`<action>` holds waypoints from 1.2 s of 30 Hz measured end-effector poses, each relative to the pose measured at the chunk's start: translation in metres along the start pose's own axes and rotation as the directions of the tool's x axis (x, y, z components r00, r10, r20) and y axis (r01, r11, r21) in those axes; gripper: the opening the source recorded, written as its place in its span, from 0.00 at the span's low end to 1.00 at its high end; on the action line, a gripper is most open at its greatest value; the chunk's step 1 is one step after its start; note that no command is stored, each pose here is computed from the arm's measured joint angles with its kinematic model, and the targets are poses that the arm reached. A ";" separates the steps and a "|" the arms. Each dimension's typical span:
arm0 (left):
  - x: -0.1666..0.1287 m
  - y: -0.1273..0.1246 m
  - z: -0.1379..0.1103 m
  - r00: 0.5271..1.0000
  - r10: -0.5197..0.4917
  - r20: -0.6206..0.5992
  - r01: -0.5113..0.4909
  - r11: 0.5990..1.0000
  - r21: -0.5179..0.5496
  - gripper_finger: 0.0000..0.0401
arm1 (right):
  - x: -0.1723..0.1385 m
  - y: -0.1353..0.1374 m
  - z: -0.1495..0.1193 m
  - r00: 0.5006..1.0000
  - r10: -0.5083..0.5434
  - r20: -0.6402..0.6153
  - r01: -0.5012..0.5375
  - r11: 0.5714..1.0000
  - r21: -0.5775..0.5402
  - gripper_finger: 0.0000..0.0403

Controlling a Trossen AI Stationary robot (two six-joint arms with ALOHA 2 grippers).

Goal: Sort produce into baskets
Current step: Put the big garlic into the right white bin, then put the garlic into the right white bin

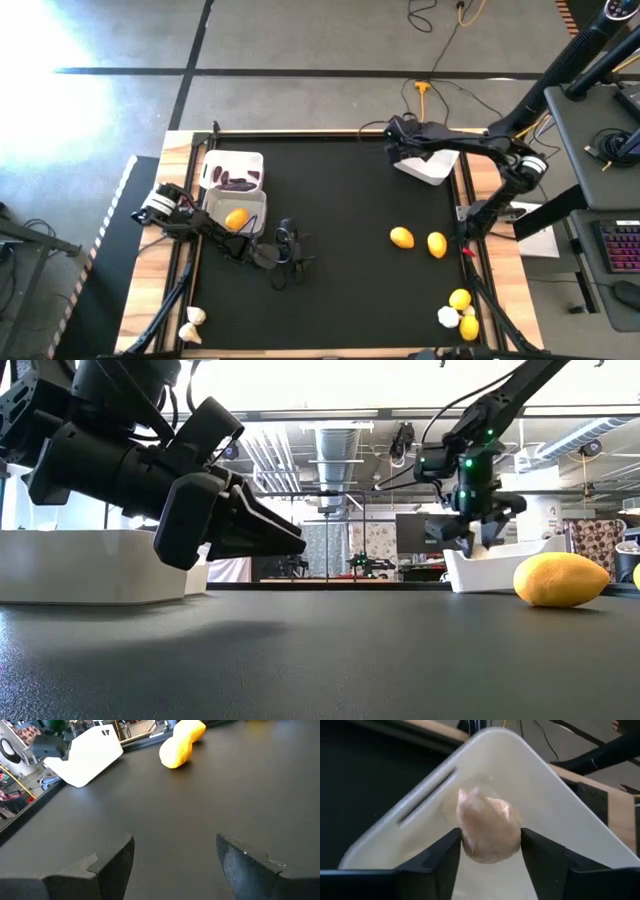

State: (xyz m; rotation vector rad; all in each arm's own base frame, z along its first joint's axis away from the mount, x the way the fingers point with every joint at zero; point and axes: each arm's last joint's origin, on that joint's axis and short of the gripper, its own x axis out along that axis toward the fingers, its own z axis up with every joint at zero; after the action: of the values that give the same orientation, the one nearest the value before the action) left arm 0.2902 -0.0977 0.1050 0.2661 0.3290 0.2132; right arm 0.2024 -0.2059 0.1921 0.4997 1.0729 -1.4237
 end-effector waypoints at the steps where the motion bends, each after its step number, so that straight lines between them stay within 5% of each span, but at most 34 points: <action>1: 0.000 0.000 0.000 1.000 0.000 -0.001 0.000 1.000 0.000 0.65 | 0.001 0.001 0.001 1.000 0.005 0.006 -0.005 1.000 0.002 0.51; 11: -0.001 0.000 -0.002 1.000 0.000 -0.005 0.000 1.000 0.002 0.65 | -0.009 0.023 -0.008 0.934 0.333 -0.129 -0.343 0.937 -0.066 0.64; 25: -0.001 0.000 -0.002 1.000 0.000 -0.005 0.000 1.000 -0.011 0.65 | -0.045 0.030 -0.027 0.943 0.316 -0.104 -0.330 0.930 -0.160 0.61; 29: -0.001 0.000 -0.003 1.000 -0.001 -0.013 0.001 1.000 -0.011 0.65 | -0.071 0.038 -0.043 0.963 0.268 -0.006 -0.263 0.942 -0.210 0.59; 36: -0.001 0.000 -0.003 1.000 -0.001 -0.013 0.001 1.000 -0.022 0.65 | -0.115 0.060 -0.087 0.927 0.375 0.015 -0.361 0.900 -0.244 0.55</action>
State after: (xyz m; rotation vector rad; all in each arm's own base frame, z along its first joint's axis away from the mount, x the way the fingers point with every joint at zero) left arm 0.2883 -0.0970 0.1028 0.2430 0.3400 0.2177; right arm 0.2542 -0.0629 0.2269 0.4541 1.0199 -0.9570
